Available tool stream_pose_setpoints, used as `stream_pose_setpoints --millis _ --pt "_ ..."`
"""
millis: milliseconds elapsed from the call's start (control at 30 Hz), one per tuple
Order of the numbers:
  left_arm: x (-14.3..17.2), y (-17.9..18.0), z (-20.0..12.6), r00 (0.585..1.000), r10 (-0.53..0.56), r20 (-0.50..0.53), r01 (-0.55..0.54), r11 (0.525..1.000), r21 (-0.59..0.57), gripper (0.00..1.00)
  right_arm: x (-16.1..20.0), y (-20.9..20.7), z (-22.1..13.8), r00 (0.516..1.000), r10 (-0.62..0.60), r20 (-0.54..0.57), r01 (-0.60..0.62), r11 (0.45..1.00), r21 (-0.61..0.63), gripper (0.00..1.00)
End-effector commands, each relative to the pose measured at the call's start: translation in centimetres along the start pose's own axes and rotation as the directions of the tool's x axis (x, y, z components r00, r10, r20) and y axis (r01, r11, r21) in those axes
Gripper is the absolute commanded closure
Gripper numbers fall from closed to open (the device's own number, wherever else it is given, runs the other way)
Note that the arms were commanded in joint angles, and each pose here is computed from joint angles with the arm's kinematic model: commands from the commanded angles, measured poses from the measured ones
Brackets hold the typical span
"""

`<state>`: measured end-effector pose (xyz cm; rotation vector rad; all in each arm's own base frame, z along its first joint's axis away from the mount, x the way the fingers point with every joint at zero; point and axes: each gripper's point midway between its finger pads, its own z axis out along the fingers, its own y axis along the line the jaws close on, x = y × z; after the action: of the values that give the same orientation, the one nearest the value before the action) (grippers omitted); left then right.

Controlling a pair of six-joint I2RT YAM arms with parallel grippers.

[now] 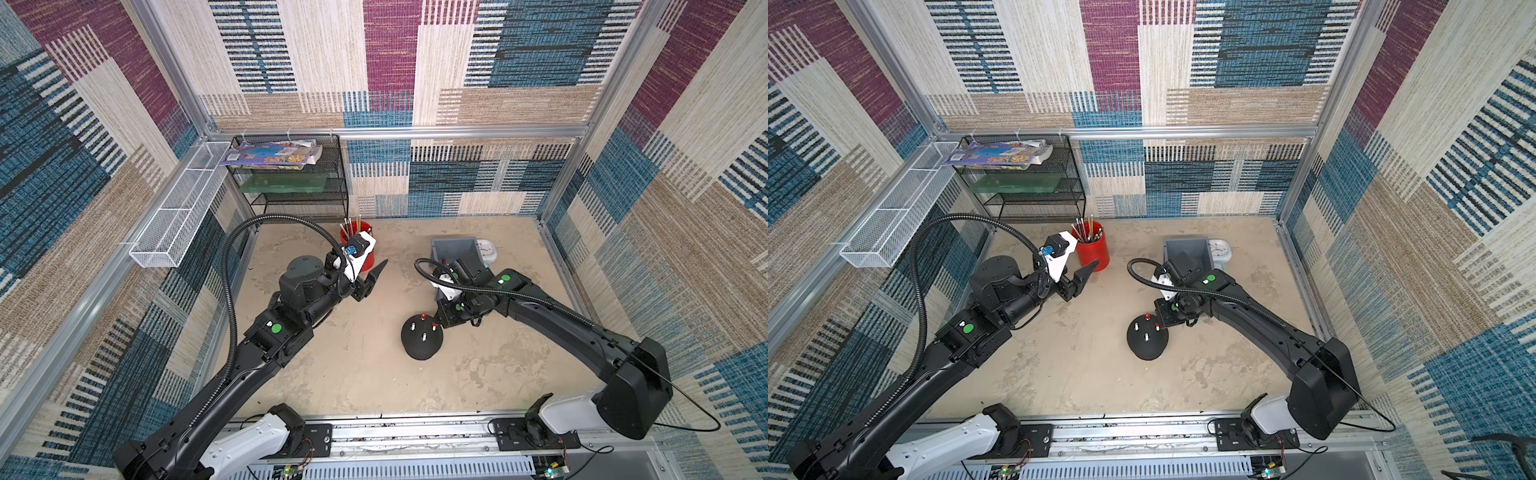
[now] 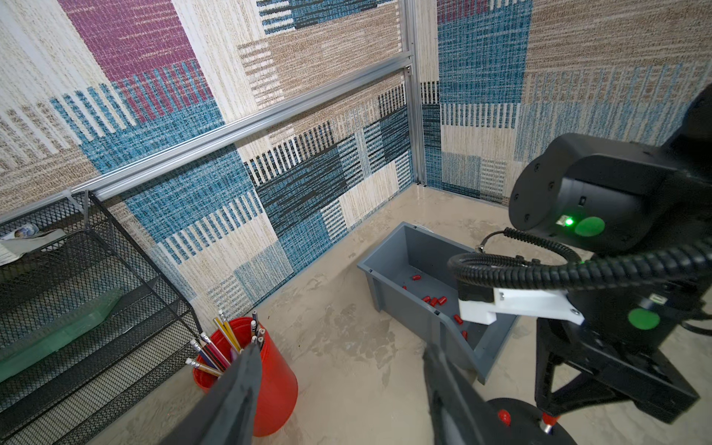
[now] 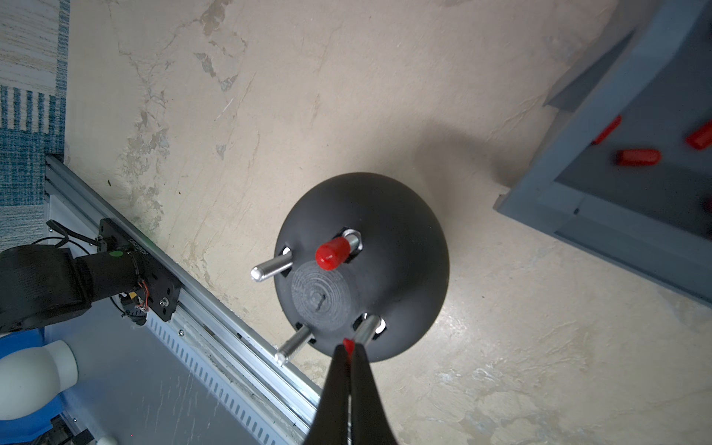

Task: Cover the protruding screws with screw protection sleeves
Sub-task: Attach the screw protection sleeve to the screw.

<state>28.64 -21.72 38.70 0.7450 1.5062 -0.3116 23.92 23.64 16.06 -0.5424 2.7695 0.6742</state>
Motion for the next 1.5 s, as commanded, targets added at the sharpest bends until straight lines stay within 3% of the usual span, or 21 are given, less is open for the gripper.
stream_pose_setpoints --millis 0,933,1467 --pt "-0.1 0.0 0.0 1.0 0.008 0.002 -0.008 1.0 -0.001 0.34 -0.3 -0.1 0.1 1.0 -0.009 0.004 0.009 1.0 0.014 1.0" --pt "-0.2 0.0 -0.1 1.0 0.003 0.008 -0.003 1.0 0.0 0.34 -0.4 0.0 0.3 0.998 -0.051 -0.031 0.054 0.995 0.086 0.98" --pt "-0.3 -0.2 -0.1 1.0 -0.004 0.013 0.004 1.0 0.011 0.34 0.0 0.4 0.9 0.998 0.012 -0.059 -0.011 1.0 0.017 1.0"
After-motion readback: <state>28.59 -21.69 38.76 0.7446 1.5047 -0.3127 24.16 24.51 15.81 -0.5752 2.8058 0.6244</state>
